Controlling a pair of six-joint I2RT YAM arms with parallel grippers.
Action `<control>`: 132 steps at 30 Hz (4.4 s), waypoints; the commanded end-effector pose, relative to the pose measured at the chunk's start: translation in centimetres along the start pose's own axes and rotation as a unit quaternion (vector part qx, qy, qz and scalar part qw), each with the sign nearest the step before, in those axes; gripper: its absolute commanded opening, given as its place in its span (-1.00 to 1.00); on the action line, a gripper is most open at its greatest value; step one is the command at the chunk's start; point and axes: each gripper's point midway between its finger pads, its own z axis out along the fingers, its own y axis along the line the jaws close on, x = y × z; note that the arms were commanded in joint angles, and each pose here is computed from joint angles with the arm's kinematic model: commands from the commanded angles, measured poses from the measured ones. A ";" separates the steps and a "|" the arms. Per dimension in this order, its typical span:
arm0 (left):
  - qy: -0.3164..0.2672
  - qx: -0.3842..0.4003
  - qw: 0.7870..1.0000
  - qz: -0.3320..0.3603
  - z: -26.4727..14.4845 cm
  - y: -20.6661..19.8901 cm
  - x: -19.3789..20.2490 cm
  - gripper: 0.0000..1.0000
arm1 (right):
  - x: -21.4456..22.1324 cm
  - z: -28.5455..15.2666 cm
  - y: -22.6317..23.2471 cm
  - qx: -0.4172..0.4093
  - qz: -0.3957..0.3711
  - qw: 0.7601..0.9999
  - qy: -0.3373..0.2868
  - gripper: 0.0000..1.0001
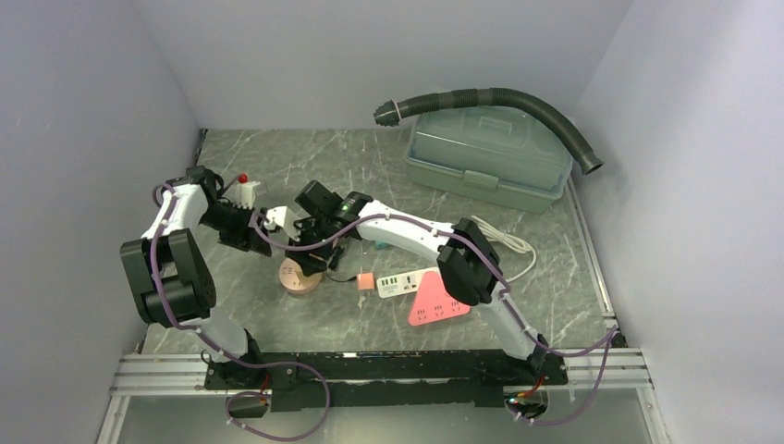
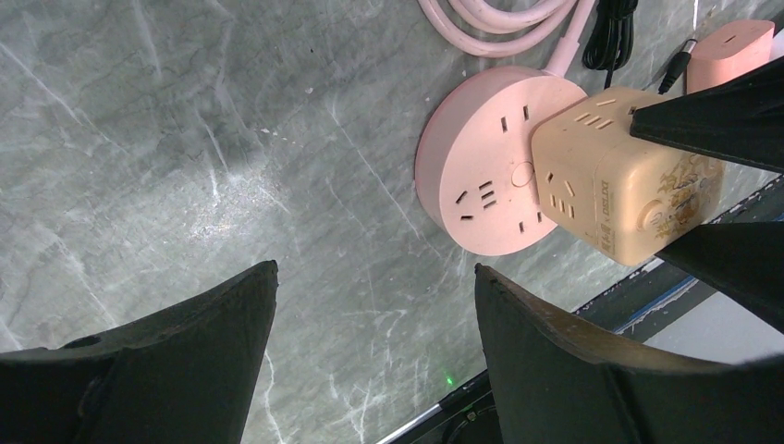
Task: Insert the plug
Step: Insert the plug into the socket, then pick up the plug from the center of the board.
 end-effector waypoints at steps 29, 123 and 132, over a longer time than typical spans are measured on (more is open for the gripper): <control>-0.022 0.002 1.000 0.021 -1.3 -0.6 -0.9 0.66 | 18.6 5.3 1.5 -0.034 0.070 0.964 0.254 -1.00; -0.015 0.049 0.998 0.048 -1.7 -5.0 1.6 0.35 | 11.3 -3.4 3.0 0.167 0.294 0.941 0.029 -0.04; -0.057 0.027 0.996 0.064 -6.4 -6.9 -0.8 0.61 | 9.1 -4.8 3.7 0.166 0.263 0.950 0.009 -0.46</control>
